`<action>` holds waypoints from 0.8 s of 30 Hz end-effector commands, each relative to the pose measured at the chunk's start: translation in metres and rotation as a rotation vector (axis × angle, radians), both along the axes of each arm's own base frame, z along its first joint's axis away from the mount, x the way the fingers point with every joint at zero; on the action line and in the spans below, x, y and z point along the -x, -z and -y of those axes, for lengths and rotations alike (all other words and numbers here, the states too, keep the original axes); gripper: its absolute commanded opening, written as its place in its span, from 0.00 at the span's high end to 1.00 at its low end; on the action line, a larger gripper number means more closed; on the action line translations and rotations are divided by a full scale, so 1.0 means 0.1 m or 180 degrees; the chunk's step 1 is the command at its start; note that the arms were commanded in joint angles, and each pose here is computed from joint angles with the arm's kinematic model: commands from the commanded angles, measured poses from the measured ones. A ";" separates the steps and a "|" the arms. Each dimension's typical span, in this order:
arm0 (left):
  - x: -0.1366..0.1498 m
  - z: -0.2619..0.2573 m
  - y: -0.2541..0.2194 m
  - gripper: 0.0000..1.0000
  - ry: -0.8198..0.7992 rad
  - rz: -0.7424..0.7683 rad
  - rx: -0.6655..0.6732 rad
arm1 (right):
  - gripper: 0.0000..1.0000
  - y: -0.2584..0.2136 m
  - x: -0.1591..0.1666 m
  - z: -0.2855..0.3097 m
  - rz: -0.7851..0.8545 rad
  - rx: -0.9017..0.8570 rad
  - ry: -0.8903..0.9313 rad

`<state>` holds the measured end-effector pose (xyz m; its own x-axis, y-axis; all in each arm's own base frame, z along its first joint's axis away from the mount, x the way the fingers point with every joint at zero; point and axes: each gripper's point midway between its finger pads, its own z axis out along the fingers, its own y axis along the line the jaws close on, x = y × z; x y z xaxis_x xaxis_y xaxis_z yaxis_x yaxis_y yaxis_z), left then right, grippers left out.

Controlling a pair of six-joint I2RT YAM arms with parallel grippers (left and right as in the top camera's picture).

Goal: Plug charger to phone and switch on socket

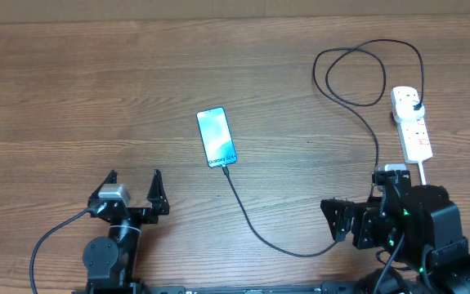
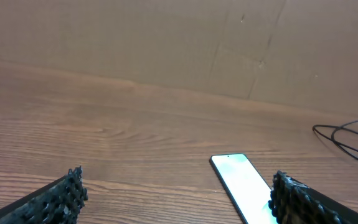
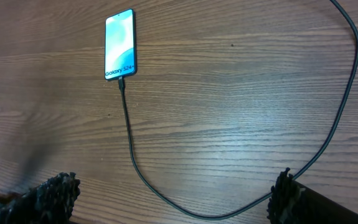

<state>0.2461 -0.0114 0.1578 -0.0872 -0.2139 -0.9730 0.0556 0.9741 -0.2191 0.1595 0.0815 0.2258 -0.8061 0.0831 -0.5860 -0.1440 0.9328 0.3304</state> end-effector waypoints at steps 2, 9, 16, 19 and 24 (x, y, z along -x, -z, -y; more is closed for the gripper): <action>0.00 -0.05 0.01 0.00 -0.0078 0.0000 0.0051 | 0.00 -0.01 0.00 0.01 0.0034 0.0016 0.0015; 0.00 -0.05 0.01 0.00 -0.0078 0.0000 0.0051 | 0.00 -0.01 -0.04 0.10 0.0086 0.0148 0.0125; 0.00 -0.05 0.01 0.00 -0.0078 0.0000 0.0051 | 0.00 -0.21 -0.26 0.26 0.0714 0.0193 0.0443; 0.00 -0.05 0.01 0.00 -0.0078 0.0000 0.0051 | 0.00 -0.23 -0.35 0.30 0.1071 0.0073 0.0574; 0.00 -0.05 0.01 0.00 -0.0078 0.0000 0.0051 | 0.00 -0.17 -0.44 0.31 0.1646 -0.0223 0.0669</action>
